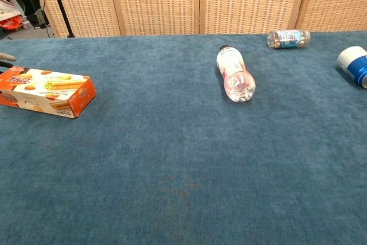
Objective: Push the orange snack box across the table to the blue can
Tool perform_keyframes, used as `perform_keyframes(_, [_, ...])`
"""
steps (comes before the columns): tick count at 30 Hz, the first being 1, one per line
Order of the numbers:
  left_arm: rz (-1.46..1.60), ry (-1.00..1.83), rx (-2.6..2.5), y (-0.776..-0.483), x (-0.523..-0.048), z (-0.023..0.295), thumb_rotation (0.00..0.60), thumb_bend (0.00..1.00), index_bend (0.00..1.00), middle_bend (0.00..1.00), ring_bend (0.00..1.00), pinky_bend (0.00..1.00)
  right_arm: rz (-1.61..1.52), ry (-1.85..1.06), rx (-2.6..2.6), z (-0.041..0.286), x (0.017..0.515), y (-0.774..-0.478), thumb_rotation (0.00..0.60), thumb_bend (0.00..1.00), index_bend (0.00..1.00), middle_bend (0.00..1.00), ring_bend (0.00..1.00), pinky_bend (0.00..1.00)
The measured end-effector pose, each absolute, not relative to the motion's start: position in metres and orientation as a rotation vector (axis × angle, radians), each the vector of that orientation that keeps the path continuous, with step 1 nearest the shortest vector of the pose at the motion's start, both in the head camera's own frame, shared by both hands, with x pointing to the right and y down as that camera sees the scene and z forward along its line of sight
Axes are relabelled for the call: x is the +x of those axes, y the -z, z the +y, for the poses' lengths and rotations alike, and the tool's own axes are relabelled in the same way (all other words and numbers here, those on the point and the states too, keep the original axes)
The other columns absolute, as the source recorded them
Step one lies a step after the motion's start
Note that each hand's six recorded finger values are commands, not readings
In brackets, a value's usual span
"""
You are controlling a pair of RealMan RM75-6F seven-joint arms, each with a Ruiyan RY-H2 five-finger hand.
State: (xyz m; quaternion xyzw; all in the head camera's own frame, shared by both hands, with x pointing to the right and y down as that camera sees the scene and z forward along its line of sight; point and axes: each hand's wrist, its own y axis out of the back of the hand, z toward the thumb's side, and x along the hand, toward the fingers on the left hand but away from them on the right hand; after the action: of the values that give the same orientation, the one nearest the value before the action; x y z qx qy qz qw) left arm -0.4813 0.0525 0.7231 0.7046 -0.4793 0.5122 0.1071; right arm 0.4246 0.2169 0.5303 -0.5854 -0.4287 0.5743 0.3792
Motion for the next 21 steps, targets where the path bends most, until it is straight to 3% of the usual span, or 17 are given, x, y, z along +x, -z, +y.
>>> perform_keyframes(21, [-1.151,-1.334,2.333,-0.720,-0.350,0.082,0.600,1.00,0.00,0.00,0.04,0.23,-1.109,-1.461,-1.504,0.216,0.427,-0.528,0.600,0.00,0.00,0.00,0.00,0.00])
